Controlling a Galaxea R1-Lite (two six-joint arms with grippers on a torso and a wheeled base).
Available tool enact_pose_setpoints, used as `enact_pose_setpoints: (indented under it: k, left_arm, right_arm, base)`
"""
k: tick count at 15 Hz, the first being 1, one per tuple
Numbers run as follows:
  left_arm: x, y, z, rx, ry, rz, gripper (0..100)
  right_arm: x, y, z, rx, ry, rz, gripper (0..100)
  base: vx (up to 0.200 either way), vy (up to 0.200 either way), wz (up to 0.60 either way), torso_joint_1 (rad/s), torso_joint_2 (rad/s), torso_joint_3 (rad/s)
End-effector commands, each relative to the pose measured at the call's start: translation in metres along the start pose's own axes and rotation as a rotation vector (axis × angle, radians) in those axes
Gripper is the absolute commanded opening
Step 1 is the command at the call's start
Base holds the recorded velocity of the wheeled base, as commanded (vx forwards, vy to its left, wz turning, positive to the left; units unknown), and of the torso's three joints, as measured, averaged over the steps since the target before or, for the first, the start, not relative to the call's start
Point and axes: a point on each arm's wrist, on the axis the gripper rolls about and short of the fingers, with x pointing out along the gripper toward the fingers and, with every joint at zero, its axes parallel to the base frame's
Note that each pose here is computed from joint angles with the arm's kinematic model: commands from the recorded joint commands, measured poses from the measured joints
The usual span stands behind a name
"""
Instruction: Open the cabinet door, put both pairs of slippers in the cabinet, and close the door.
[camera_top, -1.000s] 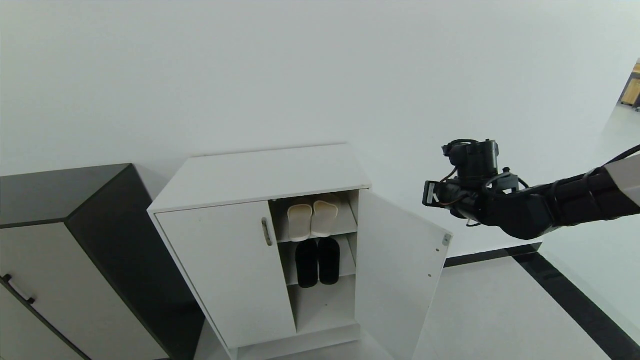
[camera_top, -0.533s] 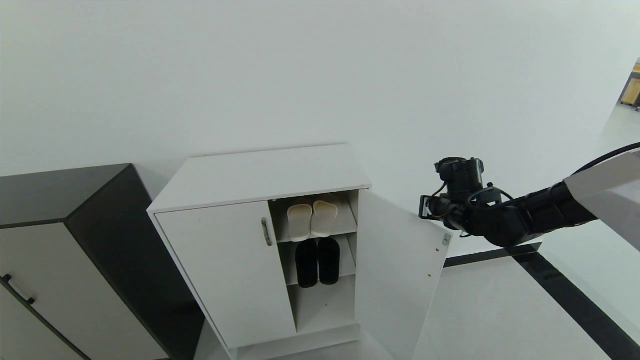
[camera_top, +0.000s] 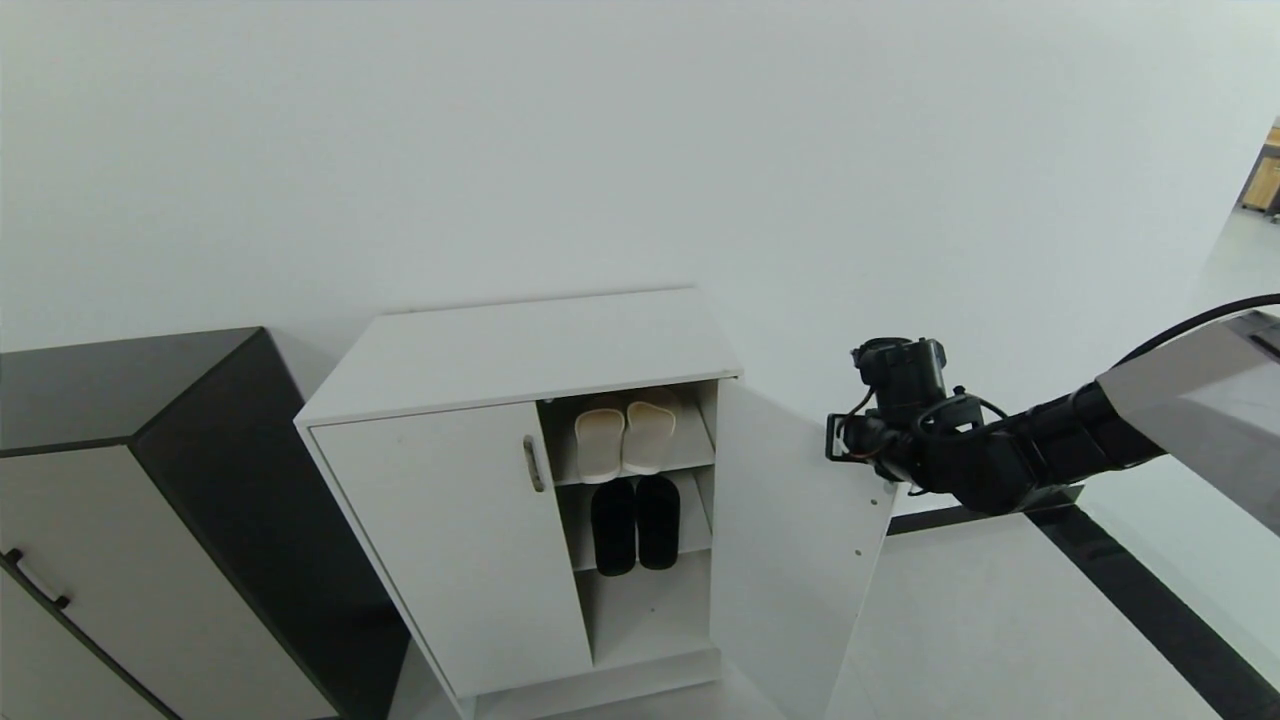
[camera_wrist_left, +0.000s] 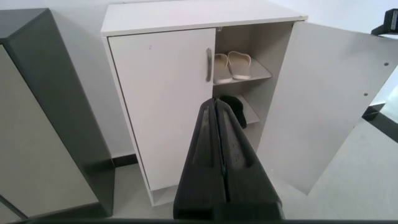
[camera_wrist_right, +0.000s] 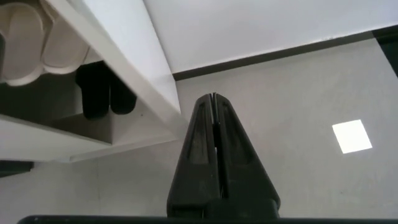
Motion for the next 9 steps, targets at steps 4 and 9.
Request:
enact_pose_setpoints:
  k: [4,9]
  left_arm:
    - [0.000,0.000,0.000,-0.003,0.000,0.000,0]
    - [0.000,0.000,0.000,-0.003,0.000,0.002,0]
  right_arm:
    - [-0.047,0.042,-0.018,-0.061,-0.012,0.090,0]
    - [-0.098,0.066,-0.029,-0.117,-0.026,0.216,0]
  base:
    - [0.000,0.000,0.00,0.000,0.00,0.000]
    - [0.000,0.000,0.00,0.000,0.00,0.000]
